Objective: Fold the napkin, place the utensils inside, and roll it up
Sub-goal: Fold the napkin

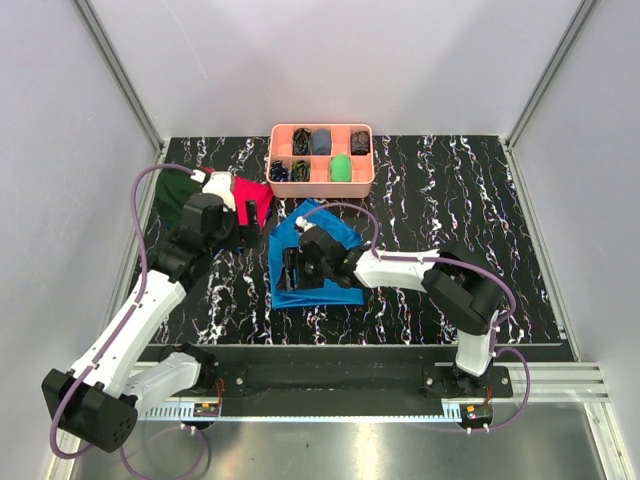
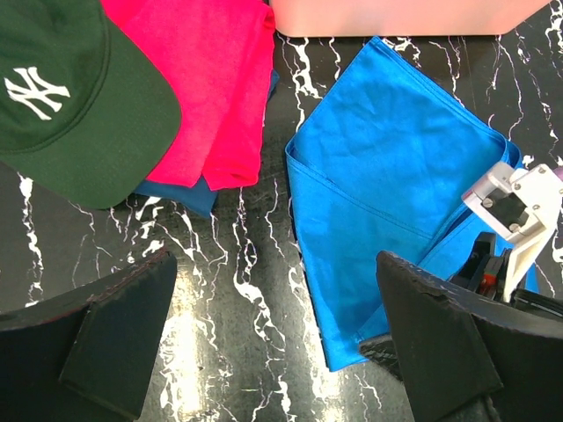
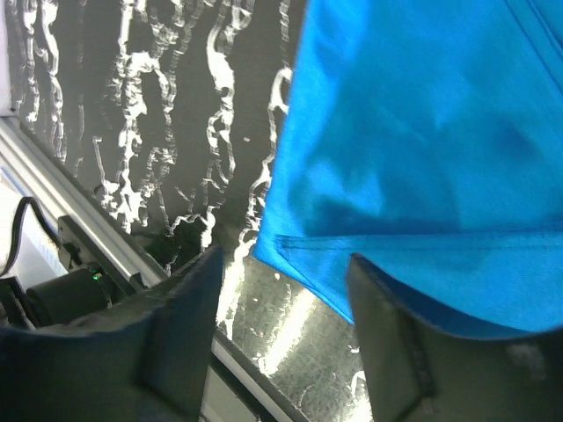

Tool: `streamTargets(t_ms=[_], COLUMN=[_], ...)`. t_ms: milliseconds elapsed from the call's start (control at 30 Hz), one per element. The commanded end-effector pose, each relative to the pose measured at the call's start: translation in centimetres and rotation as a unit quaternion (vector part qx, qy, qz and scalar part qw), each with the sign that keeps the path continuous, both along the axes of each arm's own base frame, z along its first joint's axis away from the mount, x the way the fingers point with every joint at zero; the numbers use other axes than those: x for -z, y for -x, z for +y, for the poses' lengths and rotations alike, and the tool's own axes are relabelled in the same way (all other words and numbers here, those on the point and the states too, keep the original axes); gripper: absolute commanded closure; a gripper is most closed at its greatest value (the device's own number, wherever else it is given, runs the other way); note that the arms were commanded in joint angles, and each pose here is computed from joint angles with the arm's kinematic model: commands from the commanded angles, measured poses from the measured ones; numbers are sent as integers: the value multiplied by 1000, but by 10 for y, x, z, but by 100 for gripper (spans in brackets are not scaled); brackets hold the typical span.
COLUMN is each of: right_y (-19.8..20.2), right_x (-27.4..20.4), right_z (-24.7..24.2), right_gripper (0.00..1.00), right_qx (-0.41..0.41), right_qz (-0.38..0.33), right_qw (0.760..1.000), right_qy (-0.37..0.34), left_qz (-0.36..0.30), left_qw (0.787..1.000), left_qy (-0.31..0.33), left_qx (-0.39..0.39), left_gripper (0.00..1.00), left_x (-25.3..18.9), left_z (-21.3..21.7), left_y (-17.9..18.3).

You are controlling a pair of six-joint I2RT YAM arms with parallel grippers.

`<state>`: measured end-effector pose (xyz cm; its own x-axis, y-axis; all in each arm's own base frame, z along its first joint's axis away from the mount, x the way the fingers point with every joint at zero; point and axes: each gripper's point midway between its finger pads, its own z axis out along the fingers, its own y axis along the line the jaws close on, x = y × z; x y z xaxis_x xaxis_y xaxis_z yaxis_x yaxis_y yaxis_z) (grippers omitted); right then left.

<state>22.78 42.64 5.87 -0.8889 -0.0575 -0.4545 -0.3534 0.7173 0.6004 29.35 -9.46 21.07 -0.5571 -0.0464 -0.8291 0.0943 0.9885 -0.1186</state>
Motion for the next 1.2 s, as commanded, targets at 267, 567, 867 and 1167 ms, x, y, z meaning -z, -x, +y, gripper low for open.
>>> streamTargets(t_ms=[267, 567, 867, 1167], right_y=[-21, -35, -32, -34], right_x=[-82, -25, -4, -3], right_z=[-27, -126, -140, -160], right_gripper=[20, 19, 20, 20], right_qx=[5, 72, 94, 127], right_qz=[-94, -29, -1, 7], right_qw=[994, 997, 995, 992], right_qy=[-50, -6, 11, 8], left_qz=[57, 127, 179, 204], left_qw=[994, 971, 961, 956], left_qy=[96, 203, 211, 206], left_qx=[-5, 1, 18, 31], left_gripper=[1, 7, 20, 30], left_x=[38, 106, 141, 158], left_z=[-26, -54, -75, -90], left_y=[9, 41, 61, 63])
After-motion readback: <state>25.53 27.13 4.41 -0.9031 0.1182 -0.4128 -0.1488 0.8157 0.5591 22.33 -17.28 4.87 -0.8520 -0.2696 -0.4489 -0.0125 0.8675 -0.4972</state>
